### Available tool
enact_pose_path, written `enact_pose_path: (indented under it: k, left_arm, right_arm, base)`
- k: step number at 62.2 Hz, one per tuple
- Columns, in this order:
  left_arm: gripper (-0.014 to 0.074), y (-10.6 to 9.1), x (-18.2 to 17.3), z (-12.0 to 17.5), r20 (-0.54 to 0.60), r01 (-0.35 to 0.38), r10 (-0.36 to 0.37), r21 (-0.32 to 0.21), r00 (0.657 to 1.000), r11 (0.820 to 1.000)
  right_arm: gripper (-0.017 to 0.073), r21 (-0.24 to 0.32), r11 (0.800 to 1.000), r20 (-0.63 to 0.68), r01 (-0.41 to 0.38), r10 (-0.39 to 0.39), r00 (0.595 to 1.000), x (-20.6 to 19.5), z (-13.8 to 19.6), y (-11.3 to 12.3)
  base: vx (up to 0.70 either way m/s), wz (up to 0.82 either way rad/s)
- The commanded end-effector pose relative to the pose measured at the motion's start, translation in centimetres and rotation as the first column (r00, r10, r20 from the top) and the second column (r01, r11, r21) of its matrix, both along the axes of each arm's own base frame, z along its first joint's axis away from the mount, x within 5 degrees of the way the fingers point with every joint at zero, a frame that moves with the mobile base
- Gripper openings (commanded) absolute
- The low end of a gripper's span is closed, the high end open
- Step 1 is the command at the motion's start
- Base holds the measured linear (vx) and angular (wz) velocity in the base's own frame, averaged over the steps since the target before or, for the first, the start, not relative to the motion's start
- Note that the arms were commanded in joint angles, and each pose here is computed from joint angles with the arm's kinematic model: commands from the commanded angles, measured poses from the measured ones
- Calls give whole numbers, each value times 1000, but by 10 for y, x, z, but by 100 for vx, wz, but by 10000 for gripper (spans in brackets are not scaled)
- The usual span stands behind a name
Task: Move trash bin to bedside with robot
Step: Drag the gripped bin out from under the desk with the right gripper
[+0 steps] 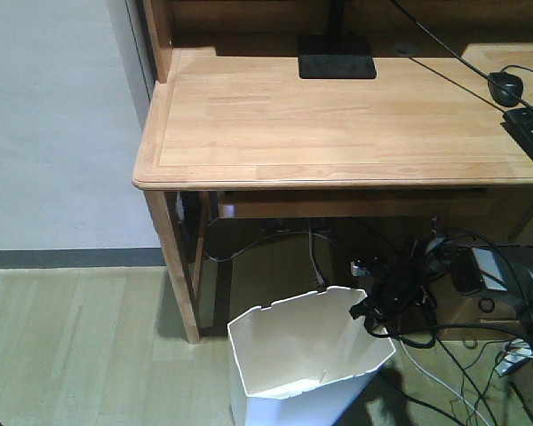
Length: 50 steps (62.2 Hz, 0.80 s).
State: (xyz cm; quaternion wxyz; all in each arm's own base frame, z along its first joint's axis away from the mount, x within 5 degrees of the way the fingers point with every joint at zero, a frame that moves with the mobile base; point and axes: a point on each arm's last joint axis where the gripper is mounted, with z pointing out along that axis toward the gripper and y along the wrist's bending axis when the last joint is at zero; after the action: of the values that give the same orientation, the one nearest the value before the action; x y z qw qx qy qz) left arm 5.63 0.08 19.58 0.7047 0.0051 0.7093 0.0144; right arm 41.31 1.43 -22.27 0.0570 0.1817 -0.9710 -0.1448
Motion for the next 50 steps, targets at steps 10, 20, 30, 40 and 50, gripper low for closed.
enact_pose_path:
  k: [10, 20, 30, 40, 50]
  left_arm:
    - [-6, -1, 0, 3, 69, 10, -8, -22, 998, 1000]
    - [-6, -1, 0, 3, 69, 10, -8, -22, 998, 1000]
    - [-6, -1, 0, 3, 69, 10, -8, -22, 998, 1000]
    - [-6, -1, 0, 3, 69, 10, -8, -22, 998, 1000]
    - [-6, -1, 0, 3, 69, 10, -8, -22, 998, 1000]
  right_arm:
    - [-6, 67, 998, 14, 19, -20, 1000, 16, 31, -9]
    - [-5, 160, 977, 67, 139, -151, 986, 21, 55, -21]
    - [-4, 276, 939, 131, 208, -251, 959, 18, 86, -37]
    - [-4, 319, 923, 131, 215, -267, 955, 2, 110, -49]
    - [-4, 345, 920, 98, 185, -231, 968, -16, 135, -48]
  base:
    - [0, 0]
    - [0, 0]
    - [0, 0]
    - [0, 0]
    - [0, 0]
